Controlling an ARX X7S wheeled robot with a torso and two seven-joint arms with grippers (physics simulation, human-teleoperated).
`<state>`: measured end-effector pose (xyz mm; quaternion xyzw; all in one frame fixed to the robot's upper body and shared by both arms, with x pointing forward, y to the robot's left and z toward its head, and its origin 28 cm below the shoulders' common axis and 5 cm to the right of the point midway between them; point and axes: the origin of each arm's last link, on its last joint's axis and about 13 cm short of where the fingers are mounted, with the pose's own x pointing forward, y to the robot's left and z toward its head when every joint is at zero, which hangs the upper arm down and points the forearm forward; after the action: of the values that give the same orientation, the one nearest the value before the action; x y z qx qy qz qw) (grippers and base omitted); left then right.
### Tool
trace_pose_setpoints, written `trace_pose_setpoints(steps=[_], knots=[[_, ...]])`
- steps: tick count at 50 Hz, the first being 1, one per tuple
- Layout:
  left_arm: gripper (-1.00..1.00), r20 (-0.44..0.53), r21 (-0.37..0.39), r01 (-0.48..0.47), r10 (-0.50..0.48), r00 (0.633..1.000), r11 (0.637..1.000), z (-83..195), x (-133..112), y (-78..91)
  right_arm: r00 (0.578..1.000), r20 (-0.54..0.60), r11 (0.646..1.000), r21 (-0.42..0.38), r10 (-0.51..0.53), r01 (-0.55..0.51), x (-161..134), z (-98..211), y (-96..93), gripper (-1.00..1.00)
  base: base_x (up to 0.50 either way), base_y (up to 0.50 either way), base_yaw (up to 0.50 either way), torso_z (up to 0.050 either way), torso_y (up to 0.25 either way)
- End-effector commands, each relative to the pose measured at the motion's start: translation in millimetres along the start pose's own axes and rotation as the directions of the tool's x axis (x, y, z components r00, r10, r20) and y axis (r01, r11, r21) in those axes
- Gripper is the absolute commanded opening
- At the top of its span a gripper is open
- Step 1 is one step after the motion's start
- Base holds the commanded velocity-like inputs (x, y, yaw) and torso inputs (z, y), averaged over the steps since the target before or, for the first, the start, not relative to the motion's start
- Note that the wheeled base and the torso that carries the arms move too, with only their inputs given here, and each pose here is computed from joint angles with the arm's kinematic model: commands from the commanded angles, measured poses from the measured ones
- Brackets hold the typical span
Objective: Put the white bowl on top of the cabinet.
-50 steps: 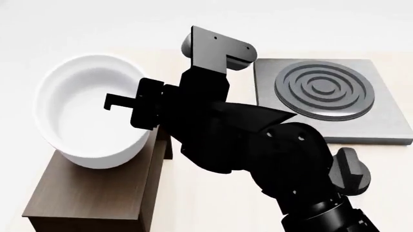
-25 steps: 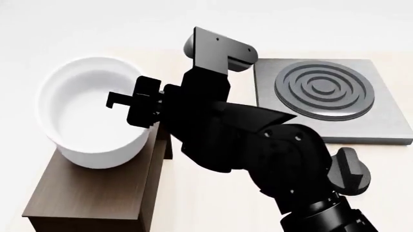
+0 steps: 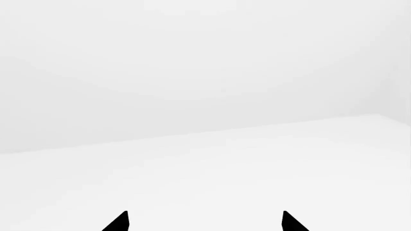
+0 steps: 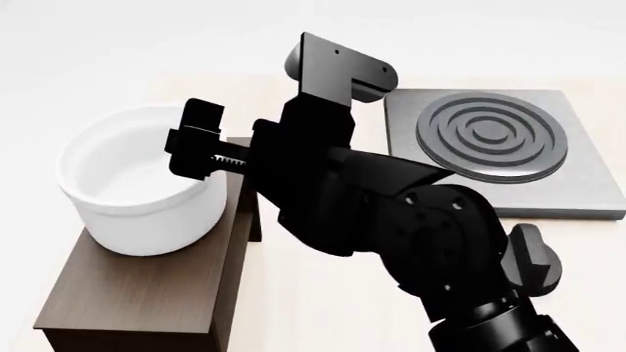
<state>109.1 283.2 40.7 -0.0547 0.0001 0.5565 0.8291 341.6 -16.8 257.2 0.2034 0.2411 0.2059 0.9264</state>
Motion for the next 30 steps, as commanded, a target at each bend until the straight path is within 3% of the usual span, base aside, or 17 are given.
trace_pose_setpoints(steps=[1, 30], knots=[[1.00, -0.015, -0.041, -0.032, 0.031, 0.999, 0.999, 2, 2, 0.8, 1.000, 0.004, 1.000, -0.007, -0.007, 0.007, -5, 2, 0.1, 1.00, 0.00, 0.00, 0.00, 0.000, 0.000], [1.00, -0.016, -0.042, -0.030, 0.029, 0.999, 0.999, 2, 3, 0.5, 0.986, 0.158, 0.996, -0.067, -0.052, 0.063, -43, 29, 9.0, 1.00, 0.00, 0.00, 0.00, 0.000, 0.000]])
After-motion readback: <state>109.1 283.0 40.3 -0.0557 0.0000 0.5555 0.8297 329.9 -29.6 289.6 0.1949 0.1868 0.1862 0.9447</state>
